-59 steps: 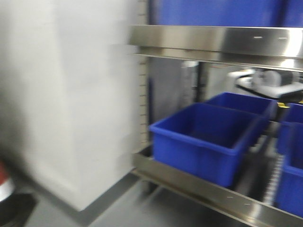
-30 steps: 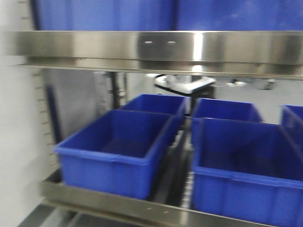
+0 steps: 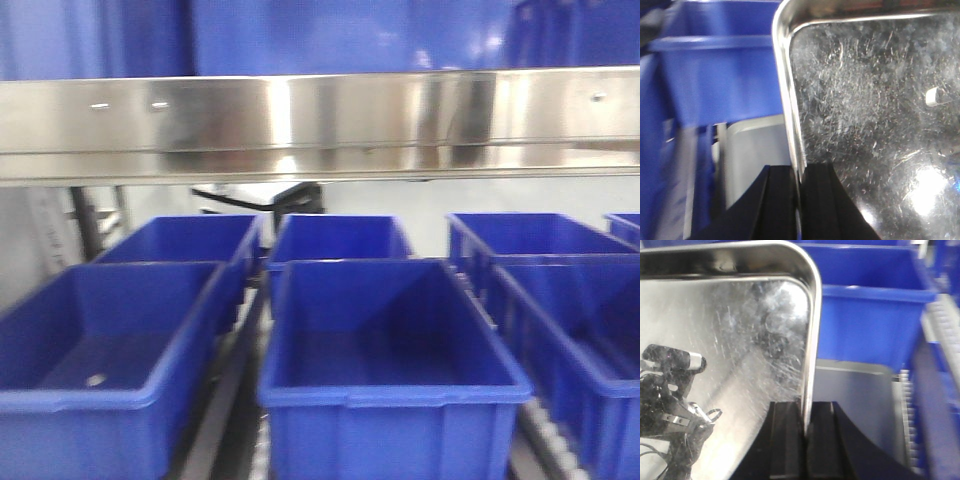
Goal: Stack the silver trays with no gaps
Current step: 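Drive up to the other rack of blue bins holding the tray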
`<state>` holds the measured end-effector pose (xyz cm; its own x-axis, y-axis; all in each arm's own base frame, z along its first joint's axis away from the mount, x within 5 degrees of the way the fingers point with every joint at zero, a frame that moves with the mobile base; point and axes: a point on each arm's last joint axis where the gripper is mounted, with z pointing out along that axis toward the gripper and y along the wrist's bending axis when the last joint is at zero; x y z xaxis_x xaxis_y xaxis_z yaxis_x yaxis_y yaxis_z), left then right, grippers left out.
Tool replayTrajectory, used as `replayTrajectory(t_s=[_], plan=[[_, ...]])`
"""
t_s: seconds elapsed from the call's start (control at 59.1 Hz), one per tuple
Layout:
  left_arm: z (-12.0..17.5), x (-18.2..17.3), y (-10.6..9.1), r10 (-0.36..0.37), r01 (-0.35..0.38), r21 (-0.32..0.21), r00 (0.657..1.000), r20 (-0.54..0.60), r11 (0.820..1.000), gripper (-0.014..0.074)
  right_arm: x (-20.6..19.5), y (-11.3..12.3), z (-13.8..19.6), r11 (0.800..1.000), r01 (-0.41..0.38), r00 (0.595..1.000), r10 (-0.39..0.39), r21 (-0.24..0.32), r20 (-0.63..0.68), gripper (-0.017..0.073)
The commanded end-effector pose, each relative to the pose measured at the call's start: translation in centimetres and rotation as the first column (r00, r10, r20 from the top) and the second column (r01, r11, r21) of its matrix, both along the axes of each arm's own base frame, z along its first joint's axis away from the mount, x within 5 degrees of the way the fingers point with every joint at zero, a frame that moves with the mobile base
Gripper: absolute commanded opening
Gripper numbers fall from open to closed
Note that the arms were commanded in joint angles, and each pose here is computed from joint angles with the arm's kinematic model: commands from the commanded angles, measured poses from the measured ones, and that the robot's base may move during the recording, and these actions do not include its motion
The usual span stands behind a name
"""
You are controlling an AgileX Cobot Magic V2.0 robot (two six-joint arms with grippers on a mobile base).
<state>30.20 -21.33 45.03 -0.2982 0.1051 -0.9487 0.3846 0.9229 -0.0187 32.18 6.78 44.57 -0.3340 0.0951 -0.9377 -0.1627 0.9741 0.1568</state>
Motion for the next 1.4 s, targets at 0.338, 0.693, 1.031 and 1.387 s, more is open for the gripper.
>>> replayTrajectory(t_s=[0.338, 0.693, 1.031, 1.387], plan=[[0.86, -0.4, -0.71, -0.048, 0.051, -0.048, 0.998, 0.051, 0.998, -0.0007, -0.22, 0.47, 0.81, 1.0, -0.021, 0.998, 0.02, 0.015, 0.064, -0.0069], [0.86, -0.4, -0.71, -0.048, 0.051, -0.048, 0.998, 0.051, 0.998, -0.0007, -0.22, 0.47, 0.81, 1.0, -0.021, 0.998, 0.02, 0.015, 0.064, -0.0069], [0.86, -0.4, -0.71, -0.048, 0.051, -0.048, 0.998, 0.051, 0.998, -0.0007, -0.22, 0.47, 0.81, 1.0, -0.021, 0.998, 0.02, 0.015, 0.064, -0.0069], [0.87, -0.4, -0.72, -0.049, 0.051, -0.049, 0.997, 0.053, 0.997, -0.0007, -0.22, 0.47, 0.81, 1.0, -0.021, 0.998, 0.02, 0.015, 0.064, -0.0069]])
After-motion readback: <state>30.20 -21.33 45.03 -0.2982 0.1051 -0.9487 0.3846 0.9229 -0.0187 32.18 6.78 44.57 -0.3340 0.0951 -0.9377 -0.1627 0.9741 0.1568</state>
